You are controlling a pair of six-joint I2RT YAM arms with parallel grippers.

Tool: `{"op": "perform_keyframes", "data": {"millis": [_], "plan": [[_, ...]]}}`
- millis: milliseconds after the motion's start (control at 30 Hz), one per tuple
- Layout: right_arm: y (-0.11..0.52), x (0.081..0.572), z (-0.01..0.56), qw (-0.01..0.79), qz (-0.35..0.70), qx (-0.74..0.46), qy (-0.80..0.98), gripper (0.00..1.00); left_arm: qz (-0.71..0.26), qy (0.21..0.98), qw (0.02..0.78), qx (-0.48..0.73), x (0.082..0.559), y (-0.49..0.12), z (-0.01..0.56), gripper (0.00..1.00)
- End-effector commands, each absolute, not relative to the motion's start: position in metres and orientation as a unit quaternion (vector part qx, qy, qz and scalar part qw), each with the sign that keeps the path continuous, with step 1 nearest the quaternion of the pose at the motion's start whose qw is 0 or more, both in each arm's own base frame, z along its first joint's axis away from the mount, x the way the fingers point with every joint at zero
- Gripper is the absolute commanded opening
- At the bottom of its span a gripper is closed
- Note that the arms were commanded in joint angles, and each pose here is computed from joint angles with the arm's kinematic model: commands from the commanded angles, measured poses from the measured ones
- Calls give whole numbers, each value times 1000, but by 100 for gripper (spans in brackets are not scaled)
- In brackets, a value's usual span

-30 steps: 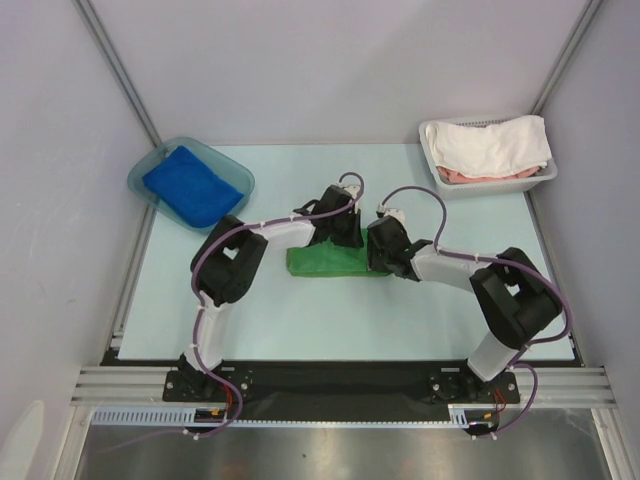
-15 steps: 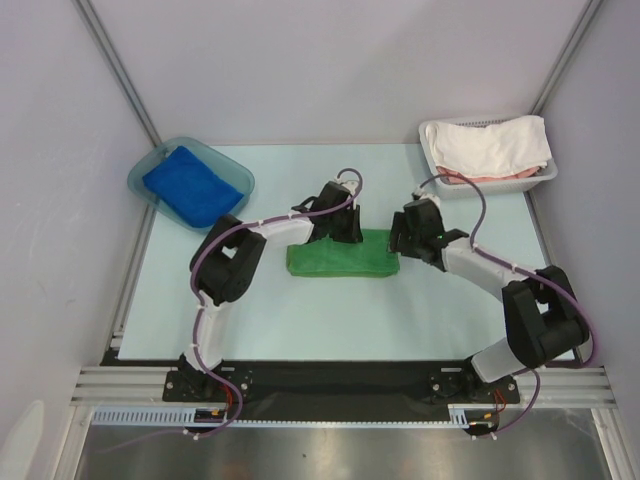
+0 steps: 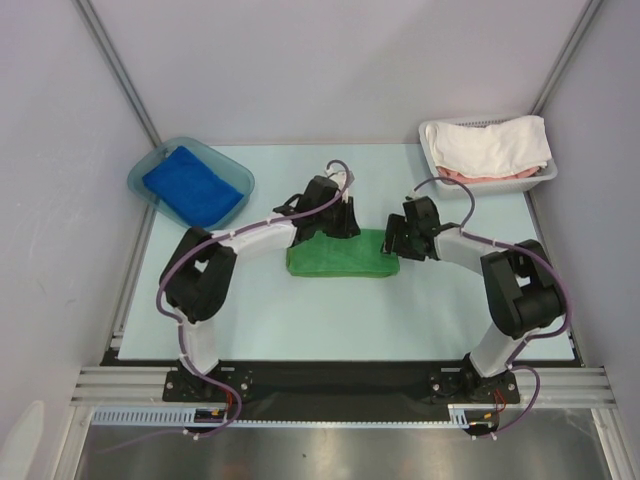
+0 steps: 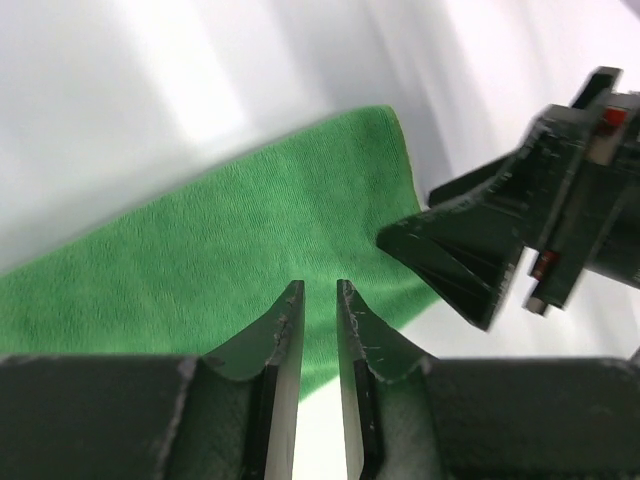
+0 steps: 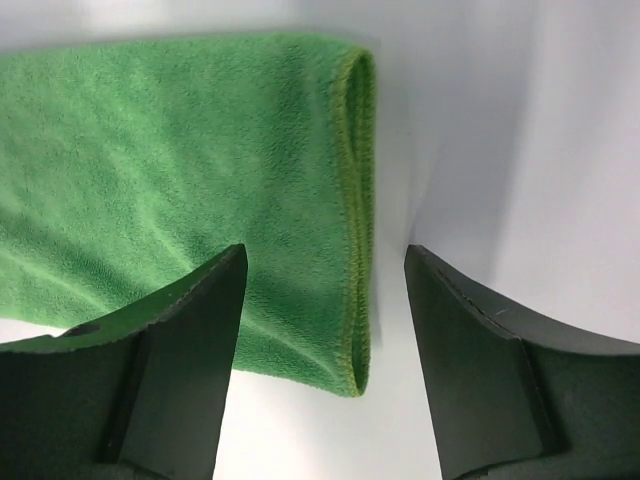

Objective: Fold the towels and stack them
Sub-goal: Neatly place the folded towel into the bin

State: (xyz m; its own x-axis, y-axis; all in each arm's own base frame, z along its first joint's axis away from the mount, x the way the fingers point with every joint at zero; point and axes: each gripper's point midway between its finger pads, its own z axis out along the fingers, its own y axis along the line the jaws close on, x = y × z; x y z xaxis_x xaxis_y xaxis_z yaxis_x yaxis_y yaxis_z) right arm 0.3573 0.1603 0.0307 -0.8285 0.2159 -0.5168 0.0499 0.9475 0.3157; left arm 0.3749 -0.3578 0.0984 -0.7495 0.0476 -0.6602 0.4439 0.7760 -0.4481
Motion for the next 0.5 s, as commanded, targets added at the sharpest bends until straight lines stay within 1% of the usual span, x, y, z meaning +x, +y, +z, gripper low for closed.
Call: {"op": "perform_keyframes", "data": {"millis": [0, 167, 300, 333, 367, 467], "plan": [[174, 353, 25, 282, 149, 51, 946, 69, -336, 866, 345, 136, 364, -359, 133, 24], [180, 349, 13, 274, 93, 31, 957, 65, -342, 862, 352, 130, 353, -351, 149, 24], [178, 341, -8, 252, 55, 23, 966, 56, -342, 854, 369, 131, 344, -340, 175, 24], [179, 339, -10, 251, 44, 19, 967, 55, -340, 854, 371, 132, 342, -338, 177, 24], [180, 340, -11, 251, 38, 18, 967, 52, -341, 852, 375, 132, 340, -336, 182, 23], [175, 338, -21, 244, -1, 12, 970, 38, -344, 848, 380, 134, 331, -329, 195, 23]]}}
